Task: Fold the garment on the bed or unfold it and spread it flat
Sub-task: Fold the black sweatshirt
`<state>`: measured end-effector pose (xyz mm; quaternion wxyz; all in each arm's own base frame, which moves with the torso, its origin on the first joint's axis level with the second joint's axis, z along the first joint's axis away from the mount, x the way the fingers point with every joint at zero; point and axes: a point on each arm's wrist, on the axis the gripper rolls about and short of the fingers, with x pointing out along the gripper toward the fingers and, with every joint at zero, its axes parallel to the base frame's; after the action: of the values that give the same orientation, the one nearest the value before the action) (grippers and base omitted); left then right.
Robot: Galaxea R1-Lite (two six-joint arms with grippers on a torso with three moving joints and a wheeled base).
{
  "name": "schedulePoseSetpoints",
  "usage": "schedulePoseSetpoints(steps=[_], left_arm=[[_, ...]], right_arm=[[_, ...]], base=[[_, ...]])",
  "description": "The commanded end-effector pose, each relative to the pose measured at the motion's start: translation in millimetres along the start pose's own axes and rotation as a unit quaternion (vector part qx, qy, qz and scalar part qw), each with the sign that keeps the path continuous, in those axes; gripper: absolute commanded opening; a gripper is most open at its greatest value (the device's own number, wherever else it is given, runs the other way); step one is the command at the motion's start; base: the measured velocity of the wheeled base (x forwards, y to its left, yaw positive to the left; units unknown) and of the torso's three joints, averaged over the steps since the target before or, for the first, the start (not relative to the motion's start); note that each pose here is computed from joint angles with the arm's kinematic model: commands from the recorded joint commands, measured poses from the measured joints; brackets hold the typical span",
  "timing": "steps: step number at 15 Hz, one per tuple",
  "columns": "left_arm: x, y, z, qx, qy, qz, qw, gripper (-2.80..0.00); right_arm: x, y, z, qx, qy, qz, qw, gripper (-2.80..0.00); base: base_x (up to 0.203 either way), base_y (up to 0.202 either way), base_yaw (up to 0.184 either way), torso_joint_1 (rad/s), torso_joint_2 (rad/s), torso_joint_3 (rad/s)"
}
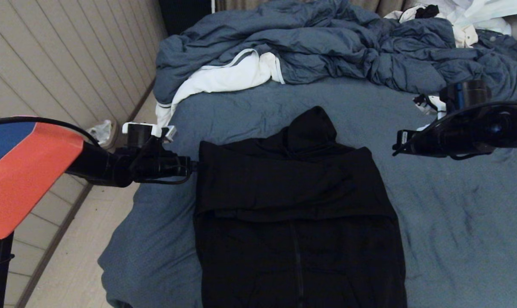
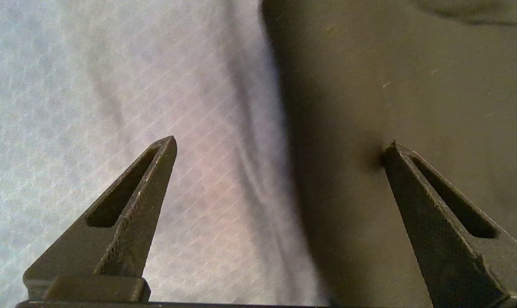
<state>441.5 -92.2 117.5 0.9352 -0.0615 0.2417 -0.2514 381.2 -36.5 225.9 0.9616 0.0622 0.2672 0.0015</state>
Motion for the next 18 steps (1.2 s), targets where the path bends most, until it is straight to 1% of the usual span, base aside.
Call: schedulePoseSetpoints(steps=[1, 4, 5, 7, 9, 11, 13, 16, 18], left_arm=[[1, -1.0, -3, -0.003, 0.006, -0.003, 1.0000, 0.00], [3, -5.4, -2, -0.009, 0.006, -0.007, 0.9999, 0.00], [5, -9.7, -1, -0.009, 0.005, -0.010, 0.9999, 0.00], [10, -19.3, 4, -0.027, 0.001, -0.017, 0.9995, 0.00], [21, -26.7, 7, -0.024, -0.002, -0.027, 0.9994, 0.00], [31, -38.4, 13, -0.020, 0.004, -0.039, 0.9990, 0.00], [44, -47.3, 14, -0.016, 0.006, -0.049, 0.9986, 0.00], [49, -49.8, 17, -0.015, -0.001, -0.052, 0.9985, 0.00], [50, -50.6, 26, -0.008, -0.020, -0.048, 0.9986, 0.00]], right_arm=[[0, 0, 0, 0.000, 0.001, 0.004, 1.000, -2.80], [3, 0, 0, 0.000, 0.002, 0.008, 1.000, -2.80], [3, -1, 1, 0.000, -0.002, 0.007, 1.000, -2.80], [2, -2, 4, -0.001, -0.015, 0.007, 1.000, -2.80], [2, -3, 6, -0.001, -0.020, 0.006, 1.000, -2.80], [2, -4, 4, 0.001, -0.017, 0.004, 1.000, -2.80], [1, -6, 2, 0.003, -0.014, 0.001, 1.000, -2.80], [-1, -7, 2, 0.003, -0.015, 0.001, 1.000, -2.80], [-2, -5, -1, 0.003, -0.010, 0.002, 1.000, -2.80]], base=[[0.000, 0.000, 0.000, 0.000, 0.00, 0.000], [0.000, 0.000, 0.000, 0.000, 0.00, 0.000], [0.000, 0.000, 0.000, 0.000, 0.00, 0.000], [0.000, 0.000, 0.000, 0.000, 0.00, 0.000], [0.000, 0.000, 0.000, 0.000, 0.00, 0.000], [0.000, 0.000, 0.000, 0.000, 0.00, 0.000], [0.000, 0.000, 0.000, 0.000, 0.00, 0.000], [0.000, 0.000, 0.000, 0.000, 0.00, 0.000], [0.000, 0.000, 0.000, 0.000, 0.00, 0.000]])
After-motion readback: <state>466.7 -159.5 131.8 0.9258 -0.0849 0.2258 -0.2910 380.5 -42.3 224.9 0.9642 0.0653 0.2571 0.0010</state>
